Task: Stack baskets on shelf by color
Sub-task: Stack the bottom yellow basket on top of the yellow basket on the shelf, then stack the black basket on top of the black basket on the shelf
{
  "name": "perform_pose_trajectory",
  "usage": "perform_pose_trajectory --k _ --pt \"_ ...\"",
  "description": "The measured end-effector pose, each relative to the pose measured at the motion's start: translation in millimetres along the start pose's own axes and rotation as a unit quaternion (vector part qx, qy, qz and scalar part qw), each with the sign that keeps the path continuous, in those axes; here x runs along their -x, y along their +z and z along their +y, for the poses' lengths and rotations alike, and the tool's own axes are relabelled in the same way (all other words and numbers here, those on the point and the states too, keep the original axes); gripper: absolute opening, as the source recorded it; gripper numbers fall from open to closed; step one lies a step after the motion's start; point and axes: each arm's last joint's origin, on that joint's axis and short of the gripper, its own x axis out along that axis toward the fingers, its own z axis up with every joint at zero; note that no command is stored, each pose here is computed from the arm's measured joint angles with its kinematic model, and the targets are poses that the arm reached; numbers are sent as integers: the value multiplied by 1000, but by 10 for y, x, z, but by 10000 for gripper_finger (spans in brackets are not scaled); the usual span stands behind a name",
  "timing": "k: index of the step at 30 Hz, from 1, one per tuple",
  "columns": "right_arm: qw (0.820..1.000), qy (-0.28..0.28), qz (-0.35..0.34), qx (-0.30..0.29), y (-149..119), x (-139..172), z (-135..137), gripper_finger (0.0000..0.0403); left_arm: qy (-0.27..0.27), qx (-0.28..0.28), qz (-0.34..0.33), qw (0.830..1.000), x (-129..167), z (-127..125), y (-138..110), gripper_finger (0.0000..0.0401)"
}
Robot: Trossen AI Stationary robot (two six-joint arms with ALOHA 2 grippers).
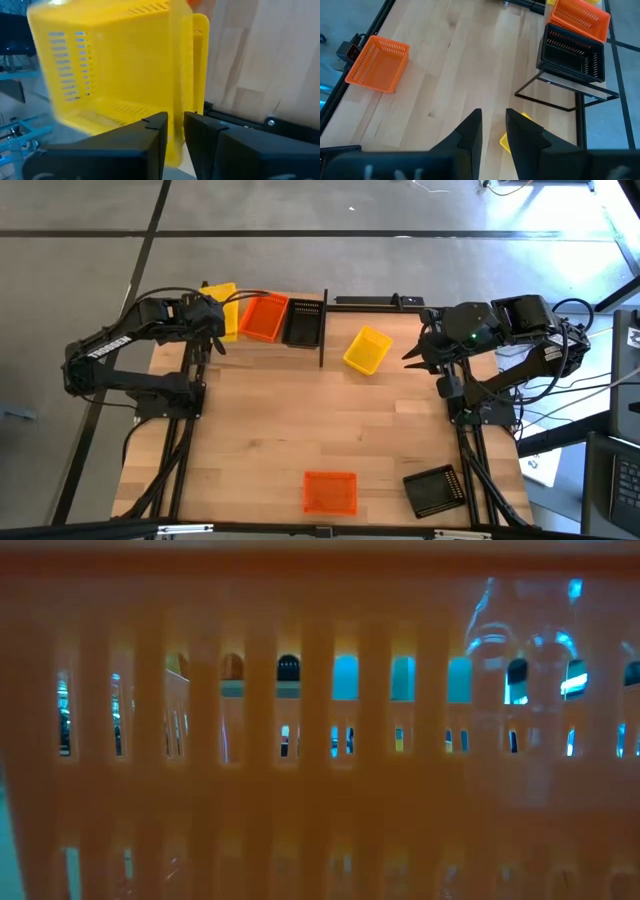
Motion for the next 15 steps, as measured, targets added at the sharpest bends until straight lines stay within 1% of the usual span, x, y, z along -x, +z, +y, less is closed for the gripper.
perform_pose_trajectory --k 10,13,15 --pt "1000 0 0 0 0 0 0 86 60 -7 27 998 9 36 -17 53" --pt "1000 0 0 0 1 -1 0 86 67 13 12 998 89 83 -16 52" --pt "1000 0 0 -6 0 -1 -1 86 73 49 -7 996 170 133 -12 52"
